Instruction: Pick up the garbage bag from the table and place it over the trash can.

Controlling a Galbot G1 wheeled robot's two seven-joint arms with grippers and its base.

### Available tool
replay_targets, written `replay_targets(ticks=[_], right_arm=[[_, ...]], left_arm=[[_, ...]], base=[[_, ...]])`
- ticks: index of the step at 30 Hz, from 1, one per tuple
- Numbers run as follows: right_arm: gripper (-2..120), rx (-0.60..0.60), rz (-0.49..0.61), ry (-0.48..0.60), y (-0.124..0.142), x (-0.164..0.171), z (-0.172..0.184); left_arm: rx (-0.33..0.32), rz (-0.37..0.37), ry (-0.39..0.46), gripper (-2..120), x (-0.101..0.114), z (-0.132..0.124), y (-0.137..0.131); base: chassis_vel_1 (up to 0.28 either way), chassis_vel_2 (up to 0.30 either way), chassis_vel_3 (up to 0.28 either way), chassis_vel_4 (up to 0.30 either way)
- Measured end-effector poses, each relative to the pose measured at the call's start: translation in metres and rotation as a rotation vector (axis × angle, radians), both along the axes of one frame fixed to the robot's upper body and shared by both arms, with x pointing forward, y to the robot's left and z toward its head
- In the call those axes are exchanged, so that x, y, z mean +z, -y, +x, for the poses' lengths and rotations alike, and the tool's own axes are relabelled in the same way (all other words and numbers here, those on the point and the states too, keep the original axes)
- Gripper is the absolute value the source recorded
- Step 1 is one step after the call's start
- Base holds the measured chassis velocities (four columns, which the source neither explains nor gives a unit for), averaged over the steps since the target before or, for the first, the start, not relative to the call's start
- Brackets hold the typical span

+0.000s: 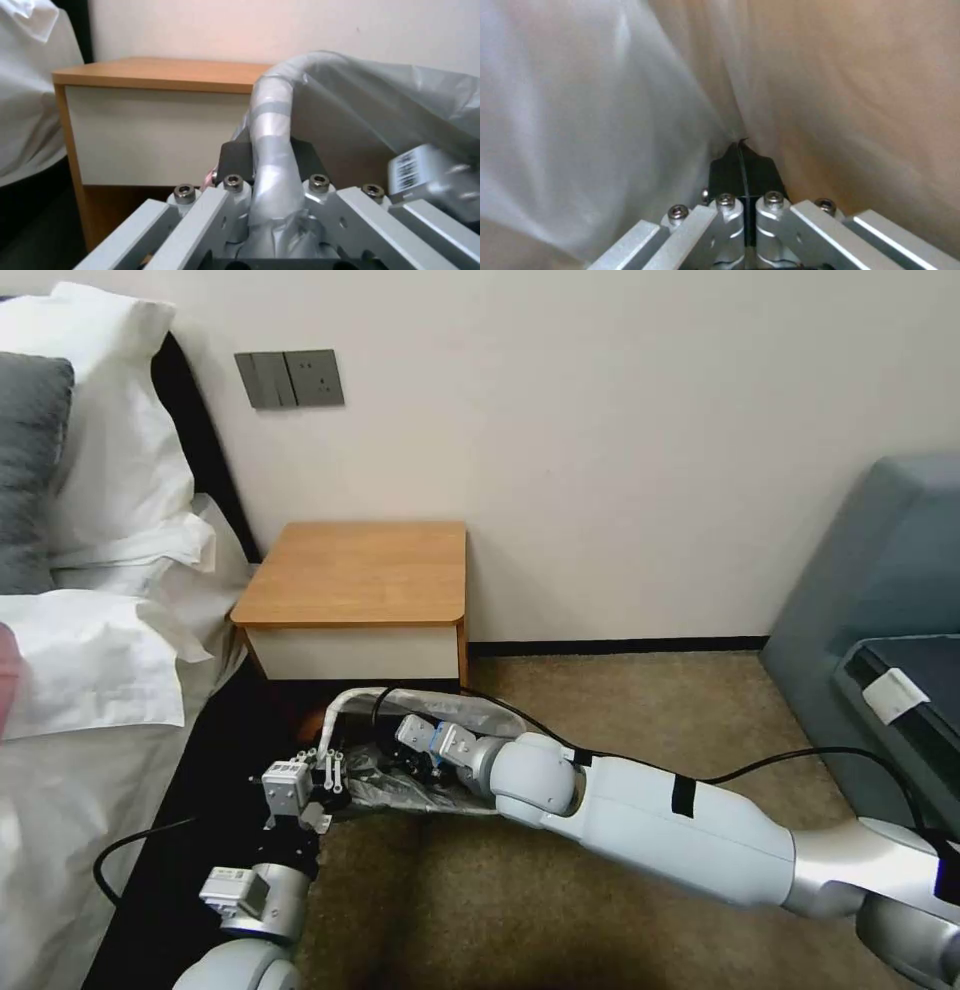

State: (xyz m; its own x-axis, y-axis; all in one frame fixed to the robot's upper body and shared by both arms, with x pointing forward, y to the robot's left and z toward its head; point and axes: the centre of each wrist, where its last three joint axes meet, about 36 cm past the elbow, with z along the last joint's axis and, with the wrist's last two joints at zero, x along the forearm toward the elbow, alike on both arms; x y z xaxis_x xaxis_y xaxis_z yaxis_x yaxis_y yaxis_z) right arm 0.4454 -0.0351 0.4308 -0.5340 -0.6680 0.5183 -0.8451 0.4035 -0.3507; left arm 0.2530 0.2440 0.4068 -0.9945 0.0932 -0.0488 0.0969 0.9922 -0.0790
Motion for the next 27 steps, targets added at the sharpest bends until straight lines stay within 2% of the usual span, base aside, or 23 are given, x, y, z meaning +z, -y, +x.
replay_targets(ticks=[2,5,6,8,9,12,15,17,18,21,22,23,26,27], right_arm=[[0,-0.003,0.011,0.001,0.001,0.003,-0.002],[0,-0.037,0.104,-0.014,0.009,0.027,-0.022],[0,-0.037,0.104,-0.014,0.009,0.027,-0.022],[0,-0.086,0.177,-0.075,0.014,0.047,-0.04],[0,-0.086,0.177,-0.075,0.014,0.047,-0.04],[0,-0.168,0.258,-0.252,0.025,0.07,-0.064],[0,-0.204,0.298,-0.321,0.032,0.081,-0.074],[0,-0.233,0.392,-0.392,0.049,0.107,-0.093],[0,-0.233,0.392,-0.392,0.049,0.107,-0.093],[2,-0.253,0.511,-0.342,0.086,0.132,-0.125],[7,-0.271,0.524,-0.296,0.095,0.13,-0.137],[7,-0.271,0.524,-0.296,0.095,0.13,-0.137],[21,-0.323,0.5,-0.148,0.115,0.109,-0.17],[21,-0.323,0.5,-0.148,0.115,0.109,-0.17]], left_arm=[[0.003,-0.005,-0.003,7,-0.001,0.0,0.0],[0.026,-0.06,-0.036,7,-0.006,0.002,-0.001],[0.026,-0.06,-0.036,7,-0.006,0.002,-0.001],[0.039,-0.09,-0.053,7,-0.011,0.003,-0.002],[0.039,-0.09,-0.053,7,-0.011,0.003,-0.002],[0.056,-0.16,-0.084,7,-0.012,0.005,0.0],[0.063,-0.181,-0.101,7,-0.012,0.005,0.001],[0.072,-0.207,-0.136,7,-0.015,0.006,0.002],[0.072,-0.207,-0.136,7,-0.015,0.006,0.002],[0.054,-0.202,-0.19,7,-0.023,0.006,0.005],[0.041,-0.195,-0.204,7,-0.026,0.005,0.008],[0.041,-0.195,-0.204,7,-0.026,0.005,0.008],[0.032,-0.201,-0.272,7,-0.033,-0.005,0.021],[0.032,-0.201,-0.272,7,-0.033,-0.005,0.021]], base=[[0.0,0.0,0.0,0.0],[0.0,0.0,0.0,0.0],[0.0,0.0,0.0,0.0],[0.0,0.0,0.0,0.0],[0.0,0.0,0.0,0.0],[0.0,0.0,0.0,0.0],[0.0,0.0,0.0,0.0],[0.0,0.0,0.0,0.0],[0.0,0.0,0.0,0.0],[0.0,0.0,0.0,0.0],[0.0,0.0,0.0,0.0],[0.0,0.0,0.0,0.0],[0.0,0.0,0.0,0.0],[0.0,0.0,0.0,0.0]])
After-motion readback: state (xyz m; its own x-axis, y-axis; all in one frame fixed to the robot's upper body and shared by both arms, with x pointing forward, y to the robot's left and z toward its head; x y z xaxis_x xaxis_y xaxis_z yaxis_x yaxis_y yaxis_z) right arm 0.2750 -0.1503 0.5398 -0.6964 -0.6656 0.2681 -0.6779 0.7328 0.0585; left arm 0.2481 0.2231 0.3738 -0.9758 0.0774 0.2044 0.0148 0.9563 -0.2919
